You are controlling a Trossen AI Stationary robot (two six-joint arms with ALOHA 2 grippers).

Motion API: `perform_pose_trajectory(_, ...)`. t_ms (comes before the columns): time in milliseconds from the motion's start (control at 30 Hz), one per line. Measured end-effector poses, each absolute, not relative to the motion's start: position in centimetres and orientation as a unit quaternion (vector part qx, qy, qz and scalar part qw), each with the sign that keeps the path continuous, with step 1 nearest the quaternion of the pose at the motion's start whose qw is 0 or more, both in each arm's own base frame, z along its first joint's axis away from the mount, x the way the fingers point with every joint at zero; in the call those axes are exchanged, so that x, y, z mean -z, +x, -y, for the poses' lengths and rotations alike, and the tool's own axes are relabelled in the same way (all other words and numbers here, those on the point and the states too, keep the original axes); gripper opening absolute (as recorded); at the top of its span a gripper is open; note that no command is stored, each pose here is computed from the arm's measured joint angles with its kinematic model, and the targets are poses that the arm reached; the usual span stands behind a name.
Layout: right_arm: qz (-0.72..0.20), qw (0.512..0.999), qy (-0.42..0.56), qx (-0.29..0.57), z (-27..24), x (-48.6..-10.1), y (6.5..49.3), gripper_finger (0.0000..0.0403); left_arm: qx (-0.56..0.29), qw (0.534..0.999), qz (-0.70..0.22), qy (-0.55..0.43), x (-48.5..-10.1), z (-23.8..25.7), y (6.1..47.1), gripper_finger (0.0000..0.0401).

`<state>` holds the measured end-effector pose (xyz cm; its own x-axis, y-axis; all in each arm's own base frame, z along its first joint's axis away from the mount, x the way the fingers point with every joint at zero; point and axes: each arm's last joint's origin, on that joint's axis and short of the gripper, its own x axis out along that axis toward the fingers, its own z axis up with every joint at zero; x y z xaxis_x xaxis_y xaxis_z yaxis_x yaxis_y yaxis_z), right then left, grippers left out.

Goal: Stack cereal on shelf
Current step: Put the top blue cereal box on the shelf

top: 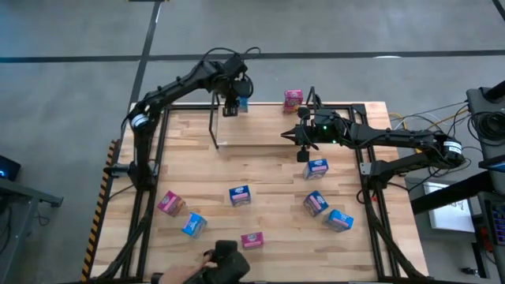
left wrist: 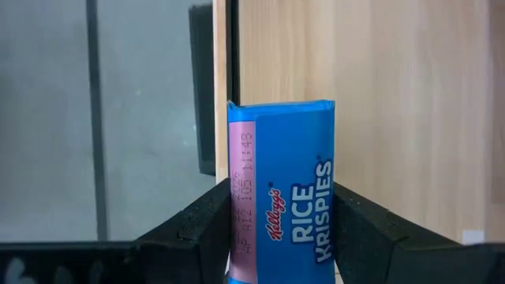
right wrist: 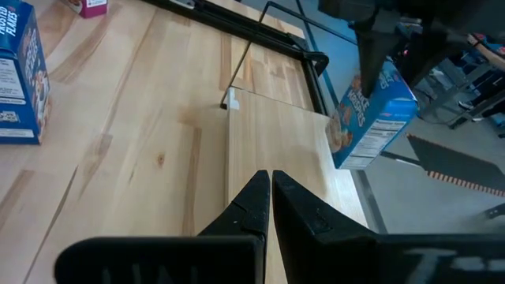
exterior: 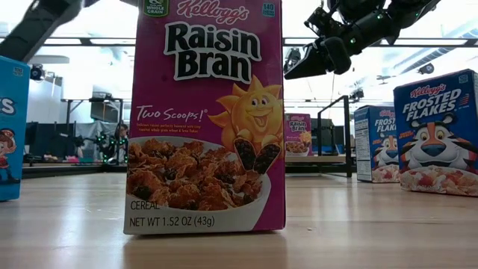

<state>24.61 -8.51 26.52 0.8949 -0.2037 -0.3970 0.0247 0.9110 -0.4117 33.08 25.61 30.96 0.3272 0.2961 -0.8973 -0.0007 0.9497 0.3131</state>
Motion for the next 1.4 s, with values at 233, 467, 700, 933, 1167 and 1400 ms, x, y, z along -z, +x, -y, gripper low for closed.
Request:
perform_pose_trajectory(233,-0.228,0.952,-0.198,0.059,8.5,-26.4,24.6,0.0009,-0.077,0.811,-0.574,0.082,-30.6,-28.1,33.3,0.0164)
perform_pose_trajectory(467,-0.233,0.952,-0.19,0.058,8.5,-26.3,24.5,0.0009,-0.08,0.805,-0.584,0.064,-30.2,-29.0,32.5,0.0164)
perform_pose_trajectory(700,-0.237,0.953,-0.182,0.059,8.5,-26.2,24.5,0.0009,-0.077,0.802,-0.59,0.058,-29.8,-29.1,32.4,0.0165)
perform_pose_trajectory(933,-0.239,0.953,-0.176,0.06,8.5,-26.2,24.4,0.0009,-0.076,0.8,-0.593,0.055,-29.8,-29.1,32.3,0.0182)
perform_pose_trajectory(1167,-0.245,0.952,-0.174,0.058,8.4,-26.1,24.4,0.0009,-0.082,0.796,-0.597,0.056,-29.7,-29.2,32.1,0.0207)
perform_pose_trajectory(1400,-0.244,0.952,-0.175,0.058,8.4,-26.1,24.4,0.0009,-0.086,0.797,-0.595,0.057,-30.2,-29.2,32.1,0.0224)
